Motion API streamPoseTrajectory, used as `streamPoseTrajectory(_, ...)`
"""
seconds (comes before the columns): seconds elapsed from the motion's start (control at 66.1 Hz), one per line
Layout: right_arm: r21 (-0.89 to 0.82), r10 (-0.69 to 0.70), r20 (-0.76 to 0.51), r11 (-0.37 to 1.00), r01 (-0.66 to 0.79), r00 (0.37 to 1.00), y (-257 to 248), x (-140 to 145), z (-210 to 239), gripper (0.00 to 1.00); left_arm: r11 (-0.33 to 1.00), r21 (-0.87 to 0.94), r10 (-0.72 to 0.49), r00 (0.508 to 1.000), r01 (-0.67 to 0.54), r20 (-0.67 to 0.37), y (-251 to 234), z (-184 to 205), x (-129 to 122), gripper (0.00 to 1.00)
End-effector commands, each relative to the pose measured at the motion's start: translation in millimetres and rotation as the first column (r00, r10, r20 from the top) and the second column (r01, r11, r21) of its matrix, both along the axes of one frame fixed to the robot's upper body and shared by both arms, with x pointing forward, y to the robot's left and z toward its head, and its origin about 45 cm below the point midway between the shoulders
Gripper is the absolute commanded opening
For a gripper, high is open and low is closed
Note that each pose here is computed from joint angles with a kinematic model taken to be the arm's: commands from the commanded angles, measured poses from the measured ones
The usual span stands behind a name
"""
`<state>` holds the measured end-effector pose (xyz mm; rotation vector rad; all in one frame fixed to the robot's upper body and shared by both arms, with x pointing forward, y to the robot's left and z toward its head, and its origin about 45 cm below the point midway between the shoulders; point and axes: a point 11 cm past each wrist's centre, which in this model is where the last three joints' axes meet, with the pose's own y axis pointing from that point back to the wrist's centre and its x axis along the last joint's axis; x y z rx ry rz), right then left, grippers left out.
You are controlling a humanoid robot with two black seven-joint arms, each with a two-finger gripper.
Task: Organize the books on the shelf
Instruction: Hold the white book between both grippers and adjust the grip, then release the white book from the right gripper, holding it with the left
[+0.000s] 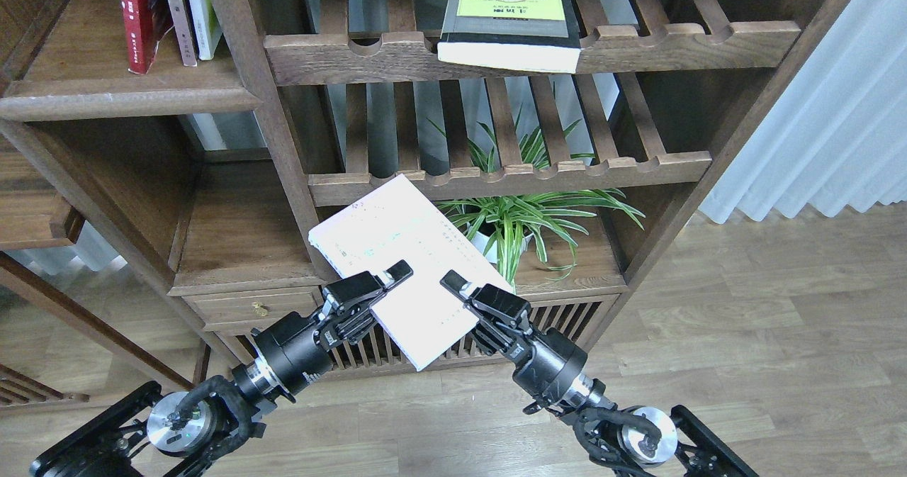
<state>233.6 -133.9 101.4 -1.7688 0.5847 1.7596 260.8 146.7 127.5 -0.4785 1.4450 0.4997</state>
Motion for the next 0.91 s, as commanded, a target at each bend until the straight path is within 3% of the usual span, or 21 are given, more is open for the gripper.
streamPoseTrajectory(0.0, 0.016, -0.005, -0.007, 1.000, 0.005, 1.000, 0.3, 0.1, 0.6, 0.31, 1.000, 0.000, 0.001, 1.000, -0.001, 0.000, 0.4, -0.1, 0.0, 0.07)
streamPoseTrajectory(0.045, 0.037, -0.015, -0.017, 0.999, 0.015, 1.000, -0.1, 0.7, 1.5, 0.23, 1.000, -0.003, 0.001, 1.000, -0.001, 0.000, -0.8, 0.1, -0.1, 0.08)
streamPoseTrajectory(0.257, 0.056, -0.029, -0.025, 0.998, 0.031, 0.999, -2.1, 2.3, 2.6, 0.07, 1.000, -0.006, 0.000, 1.000, 0.000, 0.000, -1.9, 0.3, -0.2, 0.08)
streamPoseTrajectory(0.363, 0.061, -0.031, -0.028, 0.998, 0.032, 0.999, -2.0, 2.3, 2.8, 0.08, 1.000, -0.006, 0.000, 1.000, 0.000, 0.000, -1.9, 0.3, -0.2, 0.08)
streamPoseTrajectory(0.544, 0.054, -0.026, -0.025, 0.998, 0.028, 0.999, -1.5, 1.9, 2.4, 0.33, 1.000, -0.006, 0.000, 1.000, 0.000, 0.000, -1.9, 0.3, -0.2, 0.08)
streamPoseTrajectory(0.892, 0.028, -0.017, -0.017, 0.999, 0.018, 1.000, -1.7, 0.8, 0.2, 0.62, 1.000, -0.008, -0.003, 1.000, 0.003, -0.007, -2.8, -1.1, -3.0, 0.08)
